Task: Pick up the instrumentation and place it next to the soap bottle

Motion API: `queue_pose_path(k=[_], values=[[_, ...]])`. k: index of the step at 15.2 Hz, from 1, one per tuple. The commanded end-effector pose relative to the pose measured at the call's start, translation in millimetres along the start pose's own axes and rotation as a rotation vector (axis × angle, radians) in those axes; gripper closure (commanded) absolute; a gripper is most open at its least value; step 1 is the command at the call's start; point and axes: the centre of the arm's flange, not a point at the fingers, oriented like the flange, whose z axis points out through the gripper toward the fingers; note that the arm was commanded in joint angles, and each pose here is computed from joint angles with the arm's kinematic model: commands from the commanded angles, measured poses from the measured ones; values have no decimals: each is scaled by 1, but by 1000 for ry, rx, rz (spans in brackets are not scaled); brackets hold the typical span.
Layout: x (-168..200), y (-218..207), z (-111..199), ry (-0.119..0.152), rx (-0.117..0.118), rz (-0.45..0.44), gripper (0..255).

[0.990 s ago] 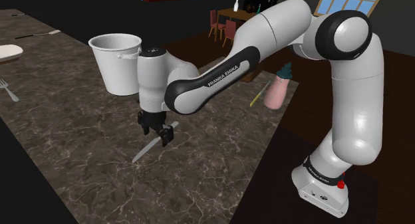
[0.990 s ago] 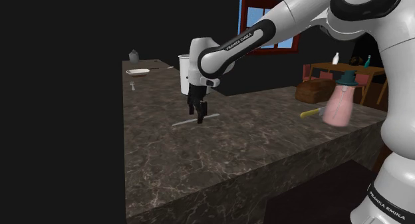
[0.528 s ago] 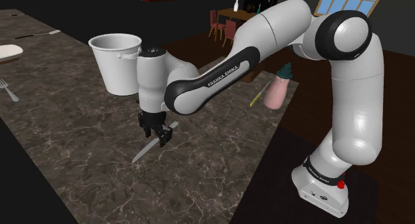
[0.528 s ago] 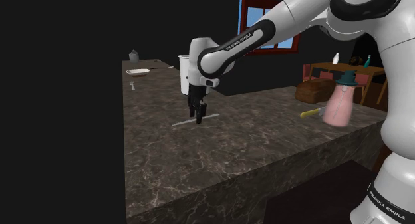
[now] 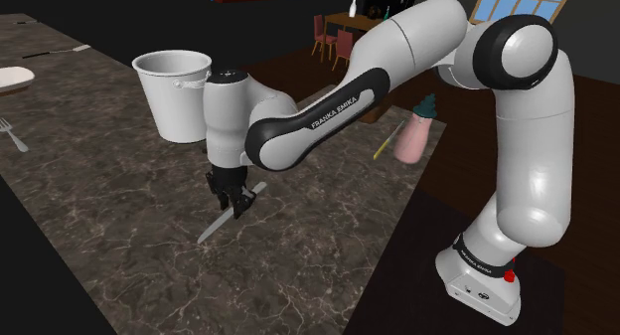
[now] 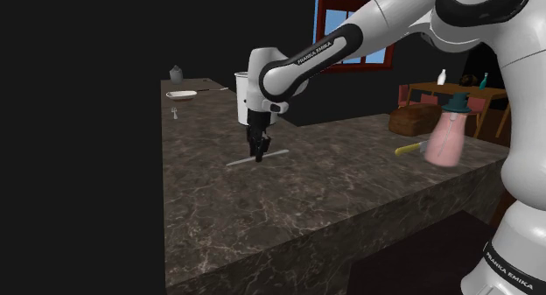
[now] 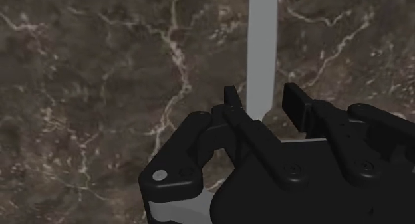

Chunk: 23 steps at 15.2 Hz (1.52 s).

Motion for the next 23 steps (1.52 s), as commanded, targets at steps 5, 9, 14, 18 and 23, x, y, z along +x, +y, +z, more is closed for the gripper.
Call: queue_pose_path(k=[5, 9, 14, 18, 23], values=[[2, -4, -12, 28, -21, 13, 0], [9, -14, -35, 98, -77, 45, 0], [12, -12, -9, 98, -77, 45, 0], [13, -11, 0, 98, -77, 45, 0], [13, -11, 0, 98, -77, 45, 0]])
